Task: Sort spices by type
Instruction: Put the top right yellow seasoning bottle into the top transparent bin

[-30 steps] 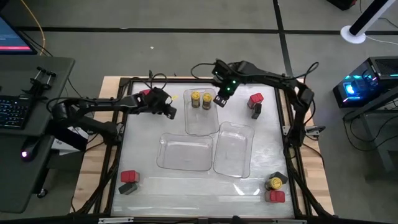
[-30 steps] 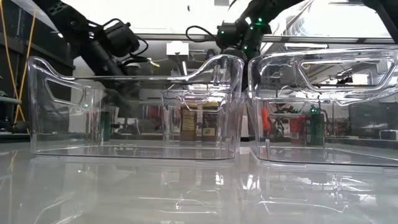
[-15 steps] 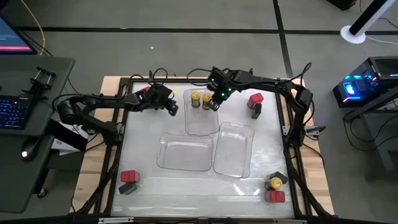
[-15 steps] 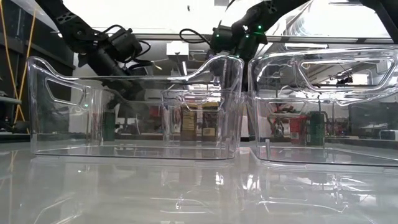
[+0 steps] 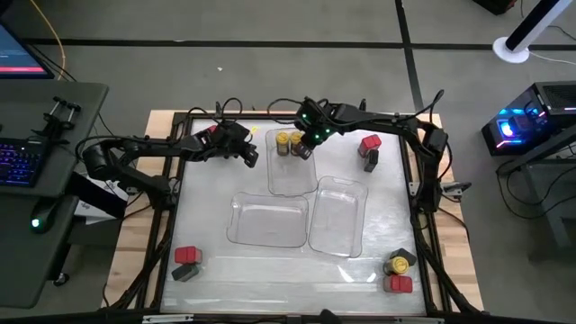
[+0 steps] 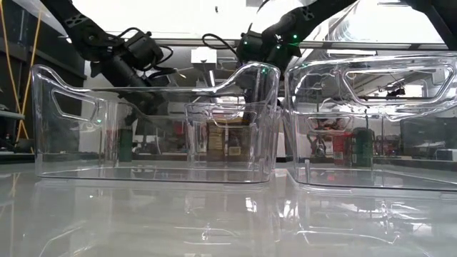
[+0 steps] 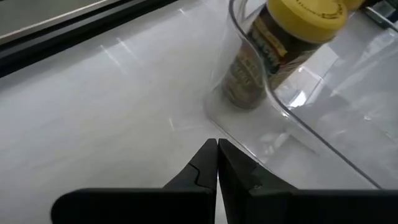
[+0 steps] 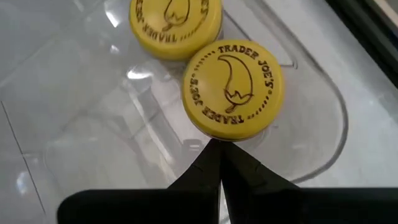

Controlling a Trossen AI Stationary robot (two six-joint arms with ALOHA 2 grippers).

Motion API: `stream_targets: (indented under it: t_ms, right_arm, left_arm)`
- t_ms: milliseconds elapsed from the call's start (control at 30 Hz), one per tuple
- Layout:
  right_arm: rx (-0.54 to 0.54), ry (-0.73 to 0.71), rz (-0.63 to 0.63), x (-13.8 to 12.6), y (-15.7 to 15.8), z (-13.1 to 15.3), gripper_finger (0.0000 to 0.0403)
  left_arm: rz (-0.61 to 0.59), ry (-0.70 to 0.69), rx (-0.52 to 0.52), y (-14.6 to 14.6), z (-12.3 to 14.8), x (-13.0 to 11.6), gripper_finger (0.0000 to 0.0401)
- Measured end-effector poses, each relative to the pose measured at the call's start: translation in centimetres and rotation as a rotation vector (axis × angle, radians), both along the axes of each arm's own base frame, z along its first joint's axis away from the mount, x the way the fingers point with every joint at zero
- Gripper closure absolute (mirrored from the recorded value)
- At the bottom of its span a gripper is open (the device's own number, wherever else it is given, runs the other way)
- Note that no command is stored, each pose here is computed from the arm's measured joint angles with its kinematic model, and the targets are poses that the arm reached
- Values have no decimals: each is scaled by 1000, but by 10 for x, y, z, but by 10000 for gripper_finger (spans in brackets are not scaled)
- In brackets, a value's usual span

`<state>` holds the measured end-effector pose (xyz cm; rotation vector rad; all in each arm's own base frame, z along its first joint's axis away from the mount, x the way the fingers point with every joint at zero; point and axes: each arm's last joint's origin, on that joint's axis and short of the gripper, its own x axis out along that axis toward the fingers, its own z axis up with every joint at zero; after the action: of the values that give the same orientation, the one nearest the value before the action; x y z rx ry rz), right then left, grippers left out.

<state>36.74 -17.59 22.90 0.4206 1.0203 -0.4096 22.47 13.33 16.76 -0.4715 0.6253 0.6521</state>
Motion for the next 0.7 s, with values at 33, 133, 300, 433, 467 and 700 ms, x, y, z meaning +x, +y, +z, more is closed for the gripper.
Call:
stream_targets:
  t_ms: [33,133,300,433,467,700]
  right_arm:
    - [1,-7,-8,0,-1,0,403]
    - [-1,-18,-10,1,-1,1,403]
    - [-5,-25,-7,2,-1,1,403]
    - [8,-36,21,3,0,1,403]
    - [11,-38,39,3,0,1,403]
    - [-54,71,75,-7,2,4,403]
  left_arm:
    - [-3,-3,1,-1,0,1,401]
    - [-15,-15,8,-3,1,3,401]
    - [-36,-58,32,-6,5,8,401]
    - [-49,-78,43,-8,7,11,401]
    - [-50,-78,43,-9,7,11,401]
    - [-50,-75,44,-9,7,11,401]
